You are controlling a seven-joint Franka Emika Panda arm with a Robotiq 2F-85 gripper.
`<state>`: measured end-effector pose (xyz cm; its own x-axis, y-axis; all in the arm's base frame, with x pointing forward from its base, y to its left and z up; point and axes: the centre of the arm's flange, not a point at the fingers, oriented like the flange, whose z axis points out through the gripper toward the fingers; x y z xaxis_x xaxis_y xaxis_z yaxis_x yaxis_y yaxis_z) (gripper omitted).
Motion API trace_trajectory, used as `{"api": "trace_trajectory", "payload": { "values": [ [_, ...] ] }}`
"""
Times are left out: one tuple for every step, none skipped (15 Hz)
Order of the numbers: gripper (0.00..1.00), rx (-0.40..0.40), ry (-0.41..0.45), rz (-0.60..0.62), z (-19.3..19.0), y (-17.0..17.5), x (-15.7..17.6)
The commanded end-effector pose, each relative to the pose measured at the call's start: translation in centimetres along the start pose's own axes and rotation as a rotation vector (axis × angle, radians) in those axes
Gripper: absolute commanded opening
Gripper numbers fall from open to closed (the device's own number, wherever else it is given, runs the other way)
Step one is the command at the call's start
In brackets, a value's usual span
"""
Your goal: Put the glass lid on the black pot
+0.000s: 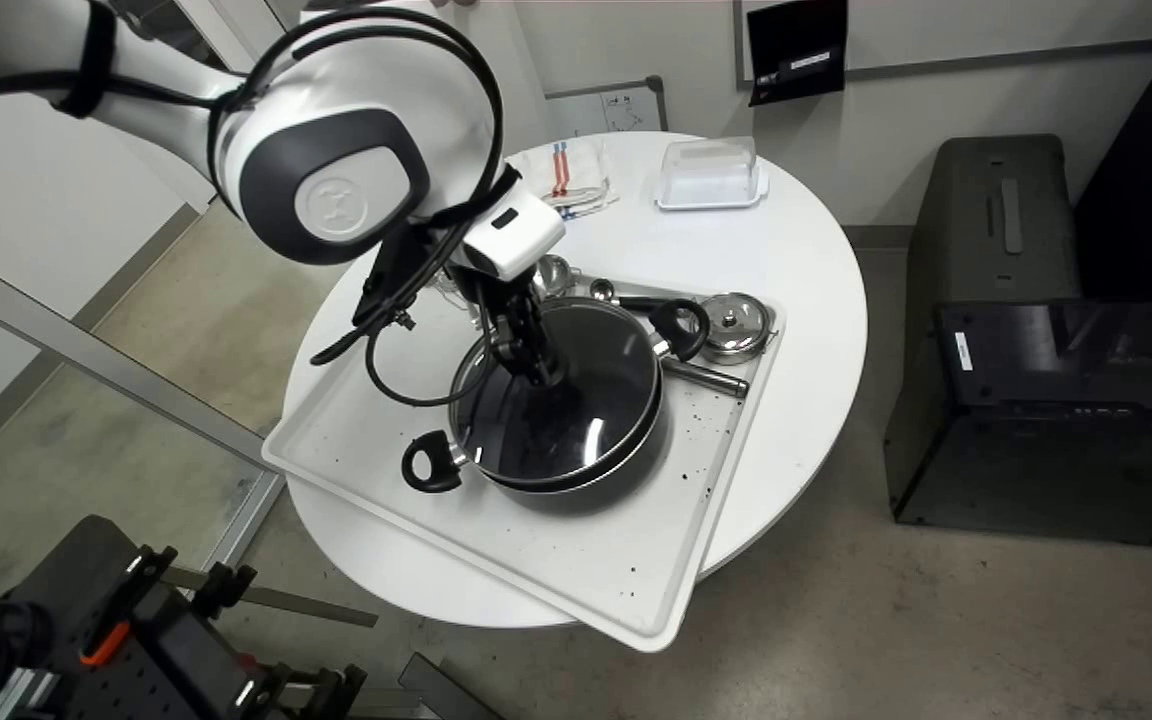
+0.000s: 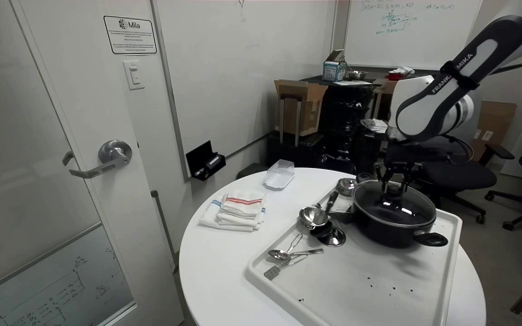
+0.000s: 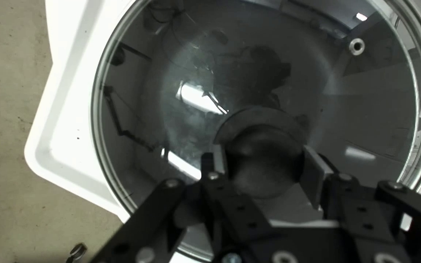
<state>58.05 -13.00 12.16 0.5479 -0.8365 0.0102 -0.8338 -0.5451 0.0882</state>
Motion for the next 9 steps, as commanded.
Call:
{"api": "trace_trajectory", "payload": {
  "values": [
    [0.25,-0.004,-0.007,0.047,-0.16,1.19,0.05],
    [0.25,0.000,-0.011,0.054,-0.14,1.29,0.07],
    [0.25,0.000,-0.011,0.060,-0.13,1.35,0.10],
    [0.25,0.001,-0.010,0.064,-0.12,1.40,0.12],
    [0.25,0.004,-0.009,0.069,-0.13,1.47,0.15],
    [0.25,0.005,-0.008,0.074,-0.13,1.56,0.21],
    [0.25,0.005,-0.009,0.078,-0.13,1.61,0.26],
    [0.25,0.008,-0.007,0.084,-0.13,1.67,0.28],
    [0.25,0.009,-0.005,0.090,-0.12,1.72,0.31]
  ]
}}
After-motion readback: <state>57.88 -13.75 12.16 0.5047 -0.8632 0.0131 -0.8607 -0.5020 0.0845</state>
